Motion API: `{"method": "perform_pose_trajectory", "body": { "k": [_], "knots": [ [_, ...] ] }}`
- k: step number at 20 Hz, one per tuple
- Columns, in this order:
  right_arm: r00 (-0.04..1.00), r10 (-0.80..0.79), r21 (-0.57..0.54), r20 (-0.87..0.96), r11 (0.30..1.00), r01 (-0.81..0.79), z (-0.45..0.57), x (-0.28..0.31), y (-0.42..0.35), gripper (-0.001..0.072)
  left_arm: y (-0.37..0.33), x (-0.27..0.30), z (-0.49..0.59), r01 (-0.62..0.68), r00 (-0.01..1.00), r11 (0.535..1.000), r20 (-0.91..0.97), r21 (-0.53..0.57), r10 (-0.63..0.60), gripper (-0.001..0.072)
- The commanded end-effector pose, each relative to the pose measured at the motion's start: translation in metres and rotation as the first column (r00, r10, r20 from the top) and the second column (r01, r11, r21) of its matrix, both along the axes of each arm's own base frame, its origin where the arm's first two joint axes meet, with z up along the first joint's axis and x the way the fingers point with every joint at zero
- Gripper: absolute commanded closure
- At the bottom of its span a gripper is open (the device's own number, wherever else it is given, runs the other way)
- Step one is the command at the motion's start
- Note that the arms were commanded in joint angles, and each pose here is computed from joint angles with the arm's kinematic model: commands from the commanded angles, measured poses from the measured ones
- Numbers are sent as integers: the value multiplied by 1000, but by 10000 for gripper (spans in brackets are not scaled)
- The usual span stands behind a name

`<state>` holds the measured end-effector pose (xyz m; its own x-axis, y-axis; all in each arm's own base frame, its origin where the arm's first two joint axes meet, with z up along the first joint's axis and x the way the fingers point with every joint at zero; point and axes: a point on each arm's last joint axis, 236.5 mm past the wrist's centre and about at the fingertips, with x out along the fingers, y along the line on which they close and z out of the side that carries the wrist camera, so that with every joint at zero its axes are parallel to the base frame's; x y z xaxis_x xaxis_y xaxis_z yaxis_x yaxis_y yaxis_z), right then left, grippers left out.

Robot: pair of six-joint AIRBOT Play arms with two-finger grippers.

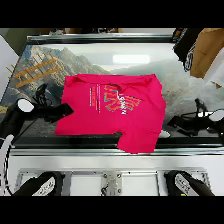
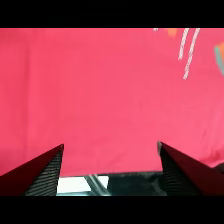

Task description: Fold the clothes and pants, and hang the long-sleeved shirts on hangers.

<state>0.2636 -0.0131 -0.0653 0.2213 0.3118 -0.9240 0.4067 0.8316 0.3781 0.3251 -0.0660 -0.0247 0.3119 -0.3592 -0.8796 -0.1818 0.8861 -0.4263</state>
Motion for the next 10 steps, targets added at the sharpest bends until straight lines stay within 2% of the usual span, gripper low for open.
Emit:
{"method": "perform_pose_trajectory", "body": {
  "k": [1, 2, 3, 10],
  "knots": [
    [997, -81, 93, -13, 992, 82, -34, -8, 26, 108, -7, -29, -17, 8, 999, 1000, -41, -9, -9, 81],
    [998, -59, 104, 0, 993, 59, -38, -3, 33, 187, -7, -31, -17, 0, 999, 1000, -40, -10, -1, 80],
    [999, -47, 117, 5, 992, 46, -42, 2, 41, 223, -7, -32, -16, -3, 999, 1000, -36, -9, 3, 81],
    [998, -61, 153, 23, 987, 56, -62, 24, 73, 224, -6, -30, -14, -13, 1000, 1000, -26, -9, 13, 81]
  ]
}}
